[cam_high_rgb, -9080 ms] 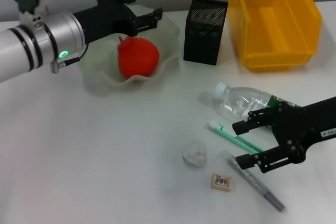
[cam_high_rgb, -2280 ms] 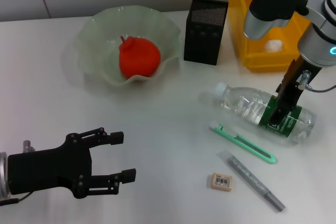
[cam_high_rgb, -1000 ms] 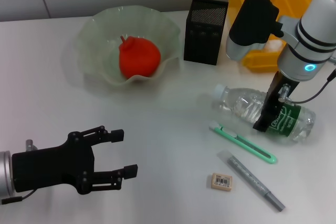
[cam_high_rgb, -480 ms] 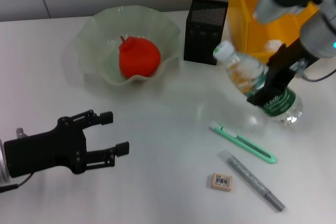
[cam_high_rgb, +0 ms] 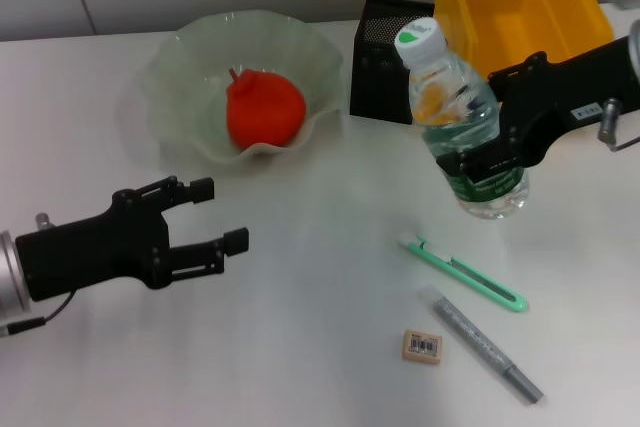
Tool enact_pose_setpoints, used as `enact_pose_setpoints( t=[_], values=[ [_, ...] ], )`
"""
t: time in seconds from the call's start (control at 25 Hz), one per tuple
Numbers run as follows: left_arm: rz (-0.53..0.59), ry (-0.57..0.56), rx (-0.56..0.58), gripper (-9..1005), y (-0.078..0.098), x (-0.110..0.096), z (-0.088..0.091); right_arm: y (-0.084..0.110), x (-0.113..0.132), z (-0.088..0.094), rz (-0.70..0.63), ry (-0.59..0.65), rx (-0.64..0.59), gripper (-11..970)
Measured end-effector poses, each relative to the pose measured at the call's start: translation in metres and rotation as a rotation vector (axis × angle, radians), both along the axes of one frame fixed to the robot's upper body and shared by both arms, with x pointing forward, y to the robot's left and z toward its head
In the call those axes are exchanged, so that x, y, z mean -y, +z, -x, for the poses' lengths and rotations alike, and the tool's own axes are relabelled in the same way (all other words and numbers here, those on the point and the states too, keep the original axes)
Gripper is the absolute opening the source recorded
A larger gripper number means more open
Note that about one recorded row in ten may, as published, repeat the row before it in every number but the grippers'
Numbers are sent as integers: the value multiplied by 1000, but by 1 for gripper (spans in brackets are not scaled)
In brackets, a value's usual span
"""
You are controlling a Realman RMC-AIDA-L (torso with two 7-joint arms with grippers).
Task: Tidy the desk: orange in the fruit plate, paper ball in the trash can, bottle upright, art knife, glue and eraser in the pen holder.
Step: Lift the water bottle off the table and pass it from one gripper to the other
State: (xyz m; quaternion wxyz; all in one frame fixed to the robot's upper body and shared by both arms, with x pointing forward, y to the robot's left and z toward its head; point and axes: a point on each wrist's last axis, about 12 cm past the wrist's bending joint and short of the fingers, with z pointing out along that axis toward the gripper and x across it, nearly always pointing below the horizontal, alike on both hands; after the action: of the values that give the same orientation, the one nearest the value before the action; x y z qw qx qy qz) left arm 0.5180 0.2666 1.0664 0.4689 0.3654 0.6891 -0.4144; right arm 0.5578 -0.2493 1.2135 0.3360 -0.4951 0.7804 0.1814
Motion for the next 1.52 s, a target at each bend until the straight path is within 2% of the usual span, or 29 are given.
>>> enact_pose_setpoints(
  t=[0.16, 0.2, 0.44, 0.48, 0.56, 0.6, 0.68, 0.76, 1.0, 1.2, 1.52],
  values=[
    [7, 10, 2, 863, 3, 1, -4, -8, 7, 5, -102, 56, 40, 767],
    [33, 34, -12, 863, 9, 1, -12, -14, 13, 6, -177, 83, 67, 767],
    [43, 43, -16, 862, 13, 0, -15, -34, 19, 8, -293, 134, 111, 767],
    [53, 48, -15, 862, 23, -3, -24, -40, 18, 8, -310, 145, 115, 767],
    [56, 43, -15, 862, 29, -2, -31, -49, 15, 6, -337, 159, 120, 767],
    [56, 43, -15, 862, 29, -2, -31, -57, 11, 3, -363, 178, 126, 767],
    [56, 43, -15, 862, 29, -2, -31, -61, 8, 1, -374, 189, 129, 767],
    [69, 5, -7, 862, 42, 7, -42, -65, 2, -3, -386, 208, 137, 767],
    [114, -83, -23, 863, 56, 16, -43, -78, -26, -19, -397, 262, 145, 767],
    [138, -82, -6, 863, 58, 15, -42, -86, -44, -27, -412, 290, 133, 767],
    [143, -55, 56, 862, 56, 16, -42, -93, -62, -33, -422, 307, 122, 767]
  ],
)
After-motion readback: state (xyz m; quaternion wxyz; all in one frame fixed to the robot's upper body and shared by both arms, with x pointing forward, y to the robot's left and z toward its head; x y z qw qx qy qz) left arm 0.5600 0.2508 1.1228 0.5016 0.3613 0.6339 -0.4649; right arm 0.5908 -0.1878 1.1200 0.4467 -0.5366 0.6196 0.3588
